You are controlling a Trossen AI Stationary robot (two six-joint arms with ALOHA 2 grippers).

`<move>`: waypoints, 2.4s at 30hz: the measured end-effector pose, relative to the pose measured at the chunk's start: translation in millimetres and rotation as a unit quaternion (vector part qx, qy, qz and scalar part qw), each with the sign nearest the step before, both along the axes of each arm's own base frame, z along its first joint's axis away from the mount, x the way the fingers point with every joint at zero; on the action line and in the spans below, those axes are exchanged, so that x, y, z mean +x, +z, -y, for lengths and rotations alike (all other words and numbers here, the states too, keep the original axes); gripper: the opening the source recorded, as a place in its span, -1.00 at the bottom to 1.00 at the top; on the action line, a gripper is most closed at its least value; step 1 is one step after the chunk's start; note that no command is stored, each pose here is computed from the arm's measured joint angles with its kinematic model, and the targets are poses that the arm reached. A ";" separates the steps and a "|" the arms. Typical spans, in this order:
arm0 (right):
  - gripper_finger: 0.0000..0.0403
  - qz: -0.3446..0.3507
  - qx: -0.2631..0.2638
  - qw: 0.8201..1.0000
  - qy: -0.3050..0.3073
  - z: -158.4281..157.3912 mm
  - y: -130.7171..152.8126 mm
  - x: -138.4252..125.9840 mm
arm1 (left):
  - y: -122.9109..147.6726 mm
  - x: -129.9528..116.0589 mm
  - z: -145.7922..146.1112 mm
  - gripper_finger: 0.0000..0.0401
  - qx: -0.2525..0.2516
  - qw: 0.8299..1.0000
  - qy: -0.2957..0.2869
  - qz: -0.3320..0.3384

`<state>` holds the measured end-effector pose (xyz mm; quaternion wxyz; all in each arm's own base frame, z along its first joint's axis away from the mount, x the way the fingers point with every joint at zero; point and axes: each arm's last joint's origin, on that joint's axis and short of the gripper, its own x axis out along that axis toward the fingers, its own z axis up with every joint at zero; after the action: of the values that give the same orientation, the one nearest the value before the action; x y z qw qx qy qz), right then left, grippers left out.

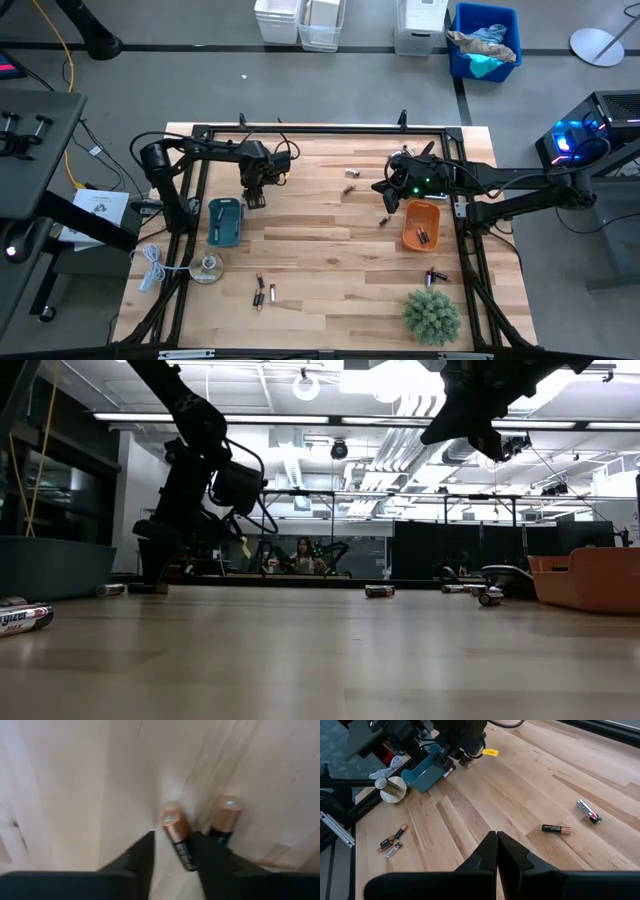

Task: Sort batteries
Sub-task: Put the black battery into the orange bin

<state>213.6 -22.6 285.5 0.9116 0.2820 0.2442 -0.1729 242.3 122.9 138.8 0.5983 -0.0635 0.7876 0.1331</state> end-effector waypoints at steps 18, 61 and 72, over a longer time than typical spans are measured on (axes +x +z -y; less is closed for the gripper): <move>-1.00 0.000 0.001 1.000 -0.001 0.0 0.0 0.0 | 8.3 14.4 -6.4 -1.00 0.008 0.995 0.072 0.067; -1.00 0.069 0.019 0.997 -0.009 -1.4 18.1 -10.0 | 18.3 71.4 -0.8 -0.85 -0.024 0.971 0.088 0.219; -1.00 0.205 -0.015 0.977 -0.050 -1.7 57.0 -46.0 | 68.5 177.5 60.1 -0.85 -0.051 0.839 0.007 0.541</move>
<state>167.6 -20.9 342.5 0.9366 0.3097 0.0354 -0.1603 419.8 62.8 207.3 0.9241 -0.1615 0.3439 0.0410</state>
